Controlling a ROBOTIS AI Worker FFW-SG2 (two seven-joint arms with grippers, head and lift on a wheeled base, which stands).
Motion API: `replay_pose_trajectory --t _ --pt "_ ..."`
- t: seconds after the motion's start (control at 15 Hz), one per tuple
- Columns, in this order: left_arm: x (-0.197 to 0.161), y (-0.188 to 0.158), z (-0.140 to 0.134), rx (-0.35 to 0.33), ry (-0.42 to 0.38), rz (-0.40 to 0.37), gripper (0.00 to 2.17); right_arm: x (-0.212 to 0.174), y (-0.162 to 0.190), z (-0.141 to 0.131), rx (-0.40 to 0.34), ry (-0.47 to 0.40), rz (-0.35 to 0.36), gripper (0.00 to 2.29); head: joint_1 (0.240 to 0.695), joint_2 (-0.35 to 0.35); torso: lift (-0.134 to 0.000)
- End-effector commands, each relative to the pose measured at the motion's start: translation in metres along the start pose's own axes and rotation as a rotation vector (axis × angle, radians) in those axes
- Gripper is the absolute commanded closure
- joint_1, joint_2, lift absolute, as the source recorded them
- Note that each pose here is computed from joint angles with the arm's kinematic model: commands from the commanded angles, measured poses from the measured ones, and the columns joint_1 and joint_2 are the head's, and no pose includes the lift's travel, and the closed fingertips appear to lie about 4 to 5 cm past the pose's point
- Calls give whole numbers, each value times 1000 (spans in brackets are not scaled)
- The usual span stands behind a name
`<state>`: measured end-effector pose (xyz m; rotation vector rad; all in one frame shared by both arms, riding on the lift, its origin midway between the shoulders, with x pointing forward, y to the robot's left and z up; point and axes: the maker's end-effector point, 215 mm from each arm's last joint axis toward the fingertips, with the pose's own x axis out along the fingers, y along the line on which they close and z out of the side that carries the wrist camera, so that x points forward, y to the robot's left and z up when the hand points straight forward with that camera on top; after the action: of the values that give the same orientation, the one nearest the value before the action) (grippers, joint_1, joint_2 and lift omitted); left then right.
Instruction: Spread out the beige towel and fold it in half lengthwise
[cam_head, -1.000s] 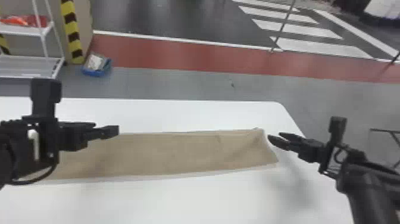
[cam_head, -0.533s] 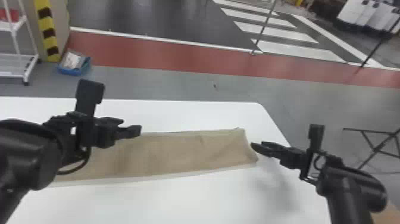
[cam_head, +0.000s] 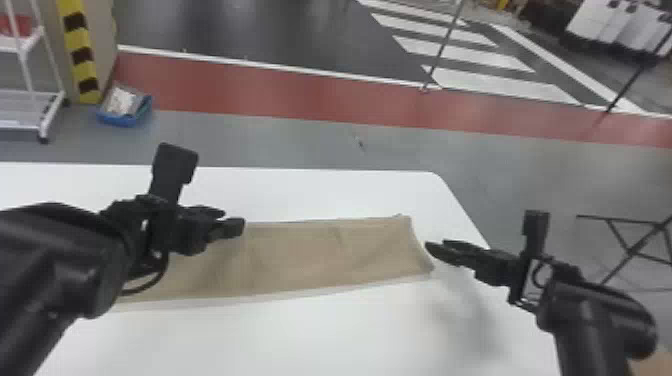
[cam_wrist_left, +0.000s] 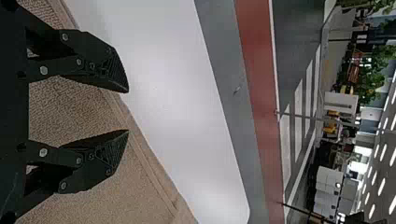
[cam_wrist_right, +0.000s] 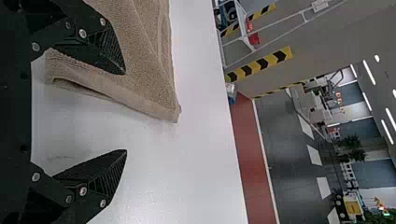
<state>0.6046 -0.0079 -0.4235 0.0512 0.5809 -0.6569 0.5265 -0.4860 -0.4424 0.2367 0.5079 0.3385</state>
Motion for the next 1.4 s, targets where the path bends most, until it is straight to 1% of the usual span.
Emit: replay_pose_trajectory --t 0.0,0.13,0.2,0.47,0.8,1.07,1.13,1.2,1.33 --pt "8 0 -2 16 6 5 694 2 4 -4 5 8 6 340 695 -350 -124" --pt "10 -1 -2 13 6 2 694 1 4 -5 1 10 6 340 695 -350 -124" --pt "13 -4 -4 23 15 -1 694 0 4 -8 6 13 6 340 695 -350 -124" --pt "17 -7 -10 33 36 -10 697 -5 7 0 5 -3 12 340 695 -350 -124" --pt "25 -7 -17 41 52 -6 701 -9 13 1 18 0 18 340 695 -350 -124" --pt "27 -6 -17 47 52 -5 701 -10 14 2 21 -4 20 340 695 -350 -124" --pt "27 -6 -18 47 52 -8 859 -10 14 2 20 -3 20 340 695 -350 -124" --pt "27 -6 -18 47 52 -6 1065 -10 14 3 19 -5 20 340 695 -350 -124" --pt "27 -6 -18 47 52 -8 1065 -11 14 3 19 -5 22 340 695 -350 -124"
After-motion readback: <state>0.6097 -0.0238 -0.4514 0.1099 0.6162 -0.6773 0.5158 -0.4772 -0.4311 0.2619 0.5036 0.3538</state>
